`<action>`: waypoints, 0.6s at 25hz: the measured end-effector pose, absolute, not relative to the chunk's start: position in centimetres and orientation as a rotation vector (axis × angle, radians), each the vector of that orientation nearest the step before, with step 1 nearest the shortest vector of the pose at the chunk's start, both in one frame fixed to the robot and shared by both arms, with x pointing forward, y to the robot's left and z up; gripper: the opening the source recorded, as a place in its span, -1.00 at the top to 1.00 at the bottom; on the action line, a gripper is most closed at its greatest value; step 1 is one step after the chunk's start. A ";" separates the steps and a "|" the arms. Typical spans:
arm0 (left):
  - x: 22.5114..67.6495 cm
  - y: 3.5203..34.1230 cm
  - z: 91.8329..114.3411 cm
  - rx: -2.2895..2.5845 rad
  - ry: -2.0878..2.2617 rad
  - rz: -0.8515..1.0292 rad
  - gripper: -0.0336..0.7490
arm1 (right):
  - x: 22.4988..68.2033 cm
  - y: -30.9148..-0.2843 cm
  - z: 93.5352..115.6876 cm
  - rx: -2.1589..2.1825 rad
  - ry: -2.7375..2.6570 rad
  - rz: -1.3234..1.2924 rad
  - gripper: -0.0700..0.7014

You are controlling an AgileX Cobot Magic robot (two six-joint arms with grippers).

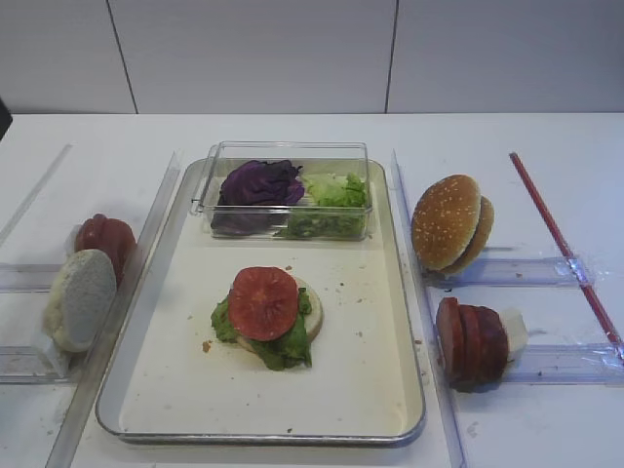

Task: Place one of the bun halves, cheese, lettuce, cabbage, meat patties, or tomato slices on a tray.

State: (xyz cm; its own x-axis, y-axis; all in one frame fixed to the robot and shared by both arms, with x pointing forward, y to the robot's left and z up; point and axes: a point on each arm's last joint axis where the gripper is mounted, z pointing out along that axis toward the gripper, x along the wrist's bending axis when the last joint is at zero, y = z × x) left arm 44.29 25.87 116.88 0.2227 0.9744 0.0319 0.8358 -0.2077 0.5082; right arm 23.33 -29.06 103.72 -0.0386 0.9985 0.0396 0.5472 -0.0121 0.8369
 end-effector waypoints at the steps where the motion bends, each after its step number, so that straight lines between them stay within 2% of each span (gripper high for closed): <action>1: 43.6 26.0 116.8 2.116 1.672 0.497 -0.35 | 23.3 -29.1 103.7 1.622 1.650 0.935 -0.67; 15: 36.4 27.8 113.5 2.113 1.675 0.525 -0.34 | 23.3 -29.1 103.7 1.622 1.650 0.935 -0.67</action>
